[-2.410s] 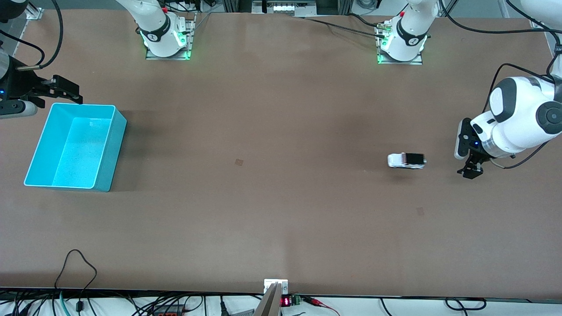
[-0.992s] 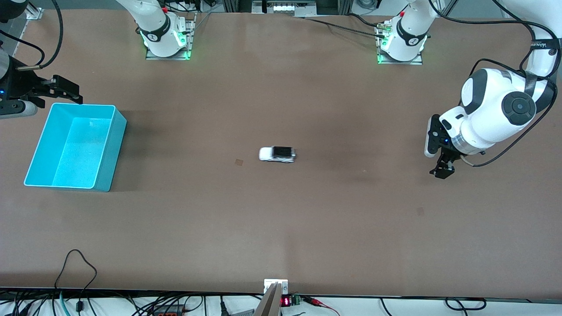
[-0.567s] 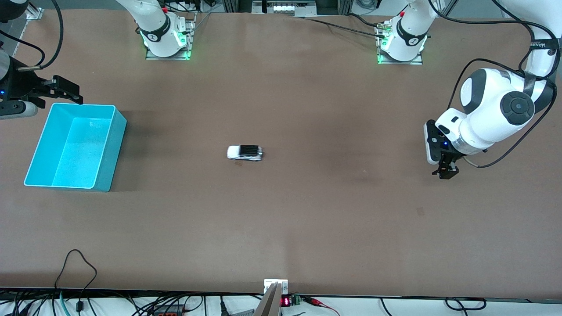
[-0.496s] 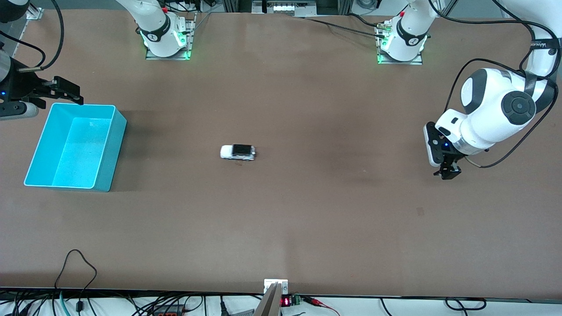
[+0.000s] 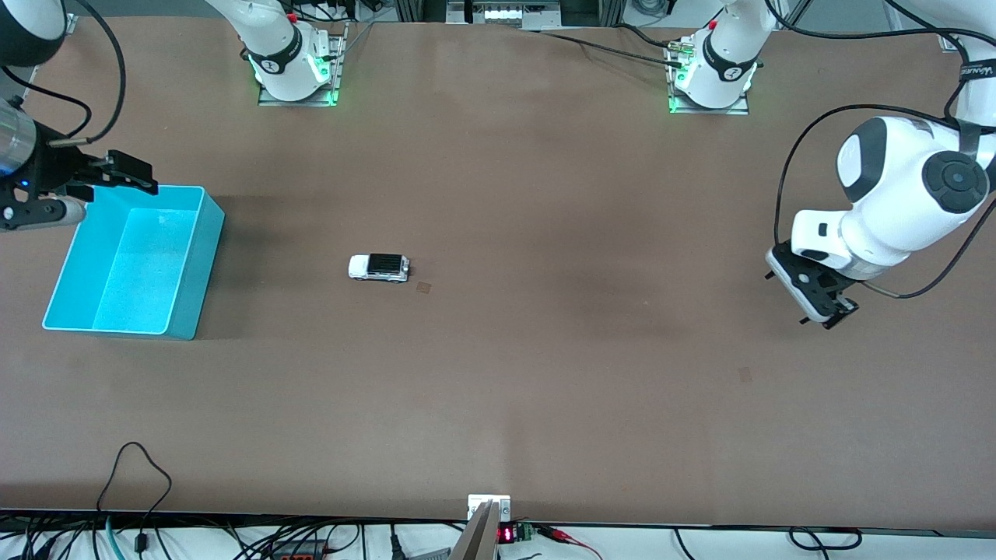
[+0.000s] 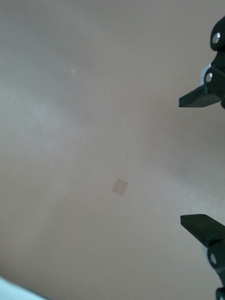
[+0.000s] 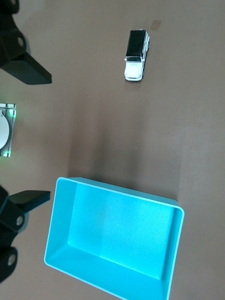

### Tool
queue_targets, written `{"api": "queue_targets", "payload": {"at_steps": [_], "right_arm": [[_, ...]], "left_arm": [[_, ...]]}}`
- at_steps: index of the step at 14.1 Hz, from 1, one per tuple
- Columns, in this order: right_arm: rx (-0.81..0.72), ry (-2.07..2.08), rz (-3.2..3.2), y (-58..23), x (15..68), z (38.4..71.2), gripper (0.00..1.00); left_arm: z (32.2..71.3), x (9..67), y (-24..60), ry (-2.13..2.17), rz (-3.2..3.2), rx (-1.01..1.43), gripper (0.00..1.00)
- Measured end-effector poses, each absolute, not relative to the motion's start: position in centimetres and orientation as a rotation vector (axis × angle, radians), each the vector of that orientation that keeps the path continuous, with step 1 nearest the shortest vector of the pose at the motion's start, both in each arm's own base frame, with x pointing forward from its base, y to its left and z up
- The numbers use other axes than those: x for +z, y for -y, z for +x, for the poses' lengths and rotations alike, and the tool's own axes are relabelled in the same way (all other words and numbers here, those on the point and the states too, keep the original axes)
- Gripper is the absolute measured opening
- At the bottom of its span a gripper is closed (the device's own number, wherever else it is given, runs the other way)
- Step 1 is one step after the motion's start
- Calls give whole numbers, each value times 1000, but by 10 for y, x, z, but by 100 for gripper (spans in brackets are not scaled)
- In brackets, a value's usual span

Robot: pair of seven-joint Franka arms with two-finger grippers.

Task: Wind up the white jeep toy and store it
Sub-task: 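Reach the right gripper to the jeep while the left gripper withdraws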

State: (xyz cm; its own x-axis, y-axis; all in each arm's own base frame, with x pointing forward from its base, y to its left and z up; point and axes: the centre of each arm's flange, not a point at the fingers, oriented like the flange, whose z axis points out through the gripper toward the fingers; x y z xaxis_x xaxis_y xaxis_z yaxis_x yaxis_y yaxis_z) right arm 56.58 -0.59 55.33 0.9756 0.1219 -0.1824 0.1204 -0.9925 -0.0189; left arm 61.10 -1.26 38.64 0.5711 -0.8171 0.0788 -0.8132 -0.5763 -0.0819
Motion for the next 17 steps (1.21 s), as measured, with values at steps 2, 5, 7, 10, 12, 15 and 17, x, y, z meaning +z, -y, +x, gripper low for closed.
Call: {"api": "queue_targets", "payload": {"at_steps": [2,5,7,10,12,15,17], "right_arm": [[334,208,-3107,2,537,572,100],[389,360,-3069,-2,518,576,100],[411,486,-3035,-5,510,575,100],[420,720,-2970,-21,491,569,100],[377,804,-2956,-26,476,558,100],[310,937,-2934,-42,449,527,100],[267,1115,-2876,-53,436,515,100]], "left_arm": [[616,396,10,-1194,-2860,-200,100],[622,409,7,-897,-2968,-243,100],[625,416,-4,-721,-3014,-262,100],[628,435,-20,-506,-3059,-211,100],[631,458,-23,-370,-3076,-167,100],[632,498,-18,-188,-3120,-156,100],[630,517,-21,-118,-3145,-185,100]]}}
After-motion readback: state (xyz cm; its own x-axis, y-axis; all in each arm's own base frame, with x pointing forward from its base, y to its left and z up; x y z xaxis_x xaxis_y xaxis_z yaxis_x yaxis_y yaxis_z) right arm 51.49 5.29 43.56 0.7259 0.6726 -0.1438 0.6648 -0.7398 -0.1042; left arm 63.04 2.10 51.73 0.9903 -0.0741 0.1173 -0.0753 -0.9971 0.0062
